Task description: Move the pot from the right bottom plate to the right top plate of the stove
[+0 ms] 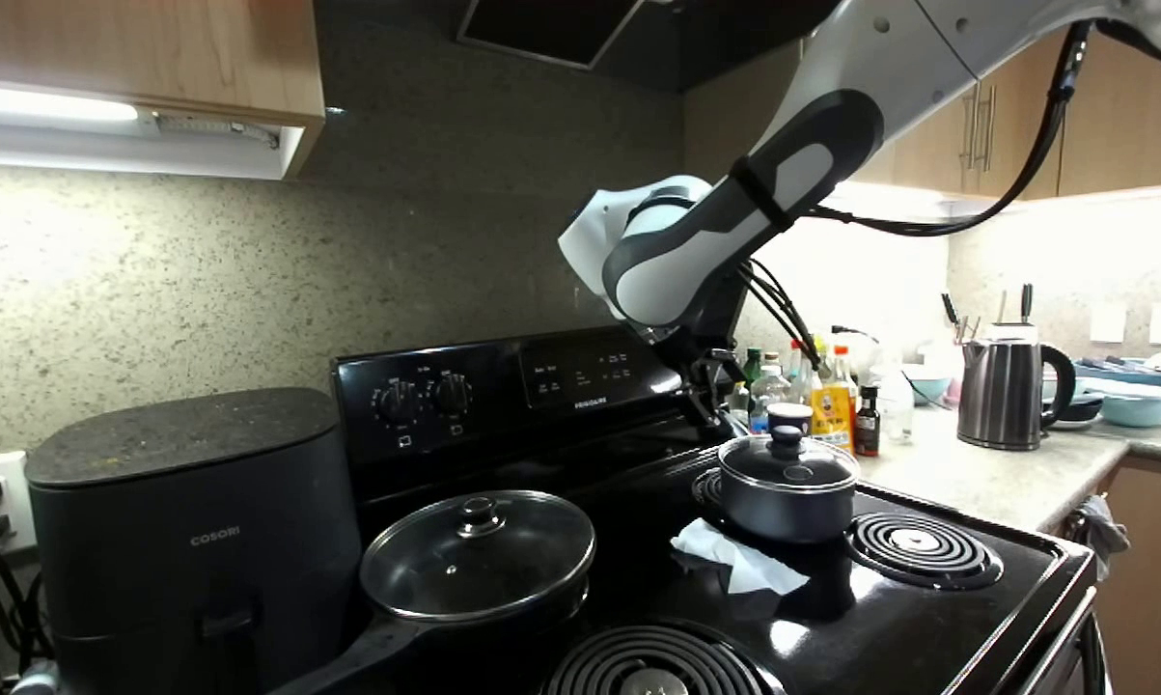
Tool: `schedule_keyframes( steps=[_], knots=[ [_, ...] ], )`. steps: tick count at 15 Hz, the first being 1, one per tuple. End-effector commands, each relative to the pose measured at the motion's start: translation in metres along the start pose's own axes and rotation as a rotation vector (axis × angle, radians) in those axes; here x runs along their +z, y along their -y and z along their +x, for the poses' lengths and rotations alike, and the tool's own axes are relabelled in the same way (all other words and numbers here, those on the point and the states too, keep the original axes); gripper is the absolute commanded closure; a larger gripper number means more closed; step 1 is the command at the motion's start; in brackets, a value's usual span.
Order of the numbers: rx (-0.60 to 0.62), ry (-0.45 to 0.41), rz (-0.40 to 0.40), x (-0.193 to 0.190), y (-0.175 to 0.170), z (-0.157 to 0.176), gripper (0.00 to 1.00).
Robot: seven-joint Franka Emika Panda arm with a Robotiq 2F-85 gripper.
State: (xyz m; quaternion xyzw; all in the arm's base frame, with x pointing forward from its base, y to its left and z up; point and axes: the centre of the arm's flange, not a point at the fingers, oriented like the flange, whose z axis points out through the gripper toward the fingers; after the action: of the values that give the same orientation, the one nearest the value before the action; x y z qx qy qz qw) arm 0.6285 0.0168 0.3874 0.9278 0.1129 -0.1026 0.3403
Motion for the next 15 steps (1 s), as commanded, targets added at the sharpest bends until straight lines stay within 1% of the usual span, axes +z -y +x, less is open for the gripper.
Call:
schedule_keyframes(
  steps=[1,4,5,8,10,14,15],
  knots=[
    [-0.023,-0.026,0.033,0.001,0.006,-0.008,0.00],
    [-0.029,0.021,0.107,0.014,0.030,-0.026,0.00],
    [-0.046,0.054,0.149,0.023,0.043,-0.036,0.00],
    [-0.076,0.125,0.242,0.041,0.075,-0.051,0.00],
    [-0.087,0.157,0.290,0.050,0.091,-0.058,0.00],
    [-0.085,0.188,0.360,0.064,0.108,-0.067,0.00],
    [-0.063,0.156,0.379,0.073,0.110,-0.061,0.00]
  ],
)
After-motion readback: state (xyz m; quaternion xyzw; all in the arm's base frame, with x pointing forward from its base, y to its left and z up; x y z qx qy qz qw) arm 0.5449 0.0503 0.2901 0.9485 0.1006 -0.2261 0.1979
